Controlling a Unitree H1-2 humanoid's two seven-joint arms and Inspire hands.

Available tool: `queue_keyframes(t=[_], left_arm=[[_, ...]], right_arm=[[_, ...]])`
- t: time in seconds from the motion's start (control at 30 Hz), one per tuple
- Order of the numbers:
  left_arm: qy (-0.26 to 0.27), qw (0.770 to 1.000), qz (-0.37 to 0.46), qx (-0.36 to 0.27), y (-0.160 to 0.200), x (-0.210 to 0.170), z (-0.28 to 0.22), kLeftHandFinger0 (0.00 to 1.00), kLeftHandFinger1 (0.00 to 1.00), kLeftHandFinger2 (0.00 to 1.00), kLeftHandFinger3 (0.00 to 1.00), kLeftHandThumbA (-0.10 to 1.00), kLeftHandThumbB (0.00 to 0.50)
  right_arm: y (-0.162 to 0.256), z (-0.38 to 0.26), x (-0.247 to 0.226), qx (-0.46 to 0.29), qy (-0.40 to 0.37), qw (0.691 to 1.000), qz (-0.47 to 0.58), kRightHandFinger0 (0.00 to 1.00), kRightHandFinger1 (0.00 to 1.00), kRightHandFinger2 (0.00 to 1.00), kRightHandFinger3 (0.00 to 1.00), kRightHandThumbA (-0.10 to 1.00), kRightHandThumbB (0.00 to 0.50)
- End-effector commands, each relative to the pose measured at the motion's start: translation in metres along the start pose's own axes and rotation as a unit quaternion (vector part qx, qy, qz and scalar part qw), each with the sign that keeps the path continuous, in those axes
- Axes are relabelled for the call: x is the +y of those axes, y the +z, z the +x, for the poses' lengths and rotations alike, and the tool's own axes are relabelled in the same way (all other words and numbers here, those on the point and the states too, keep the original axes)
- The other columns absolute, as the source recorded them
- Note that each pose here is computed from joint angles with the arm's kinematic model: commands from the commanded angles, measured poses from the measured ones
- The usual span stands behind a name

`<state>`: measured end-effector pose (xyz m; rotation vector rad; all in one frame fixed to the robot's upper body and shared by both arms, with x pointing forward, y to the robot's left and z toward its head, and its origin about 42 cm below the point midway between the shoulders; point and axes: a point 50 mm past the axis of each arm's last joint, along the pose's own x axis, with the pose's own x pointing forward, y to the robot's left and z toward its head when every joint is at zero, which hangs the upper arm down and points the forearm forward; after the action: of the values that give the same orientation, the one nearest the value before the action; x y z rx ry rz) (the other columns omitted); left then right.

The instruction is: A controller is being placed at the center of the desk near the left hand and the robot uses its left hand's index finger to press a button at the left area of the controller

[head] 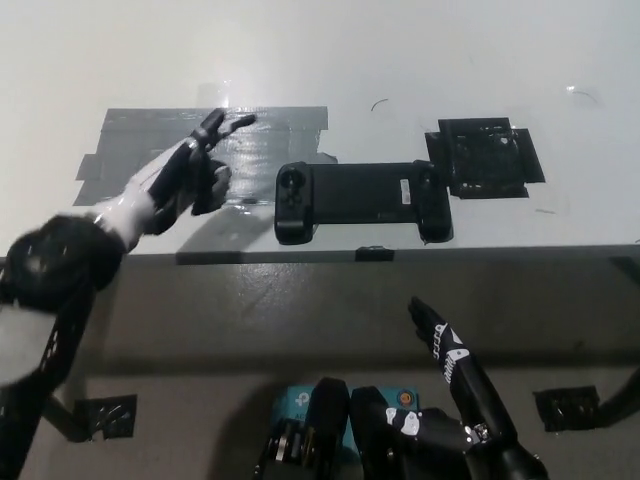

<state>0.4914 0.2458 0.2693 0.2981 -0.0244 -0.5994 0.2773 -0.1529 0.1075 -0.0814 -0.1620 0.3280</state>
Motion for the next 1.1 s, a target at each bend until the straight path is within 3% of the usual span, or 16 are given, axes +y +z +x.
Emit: queue_keyframes(t=[0.0,0.17,0.4,0.7,1.07], left_arm=[[-0.135,0.986,-0.007,0.102,0.060,0.035,0.021,0.00,0.00,0.12,1.00,1.00,0.443],[-0.138,0.980,0.048,0.136,0.064,0.044,0.026,0.00,0.00,0.14,1.00,1.00,0.440],[-0.149,0.975,0.053,0.154,0.065,0.050,0.028,0.00,0.00,0.11,1.00,1.00,0.418],[-0.155,0.972,0.051,0.172,0.064,0.059,0.024,0.00,0.00,0.08,1.00,1.00,0.433],[-0.158,0.968,0.081,0.178,0.069,0.048,0.023,0.00,0.00,0.16,1.00,1.00,0.436]], right_arm=[[0.026,0.008,-0.006,-0.065,-0.002,0.998,-0.018,1.00,1.00,1.00,1.00,0.91,0.226],[0.030,0.013,-0.007,-0.070,0.001,0.997,-0.020,1.00,1.00,1.00,1.00,0.90,0.227],[0.035,0.017,-0.010,-0.073,-0.001,0.997,-0.026,1.00,1.00,1.00,1.00,0.90,0.234],[0.039,0.020,-0.012,-0.078,0.000,0.996,-0.034,1.00,1.00,1.00,1.00,0.90,0.225],[0.044,0.025,-0.013,-0.086,0.006,0.996,-0.038,1.00,1.00,1.00,1.00,0.90,0.212]])
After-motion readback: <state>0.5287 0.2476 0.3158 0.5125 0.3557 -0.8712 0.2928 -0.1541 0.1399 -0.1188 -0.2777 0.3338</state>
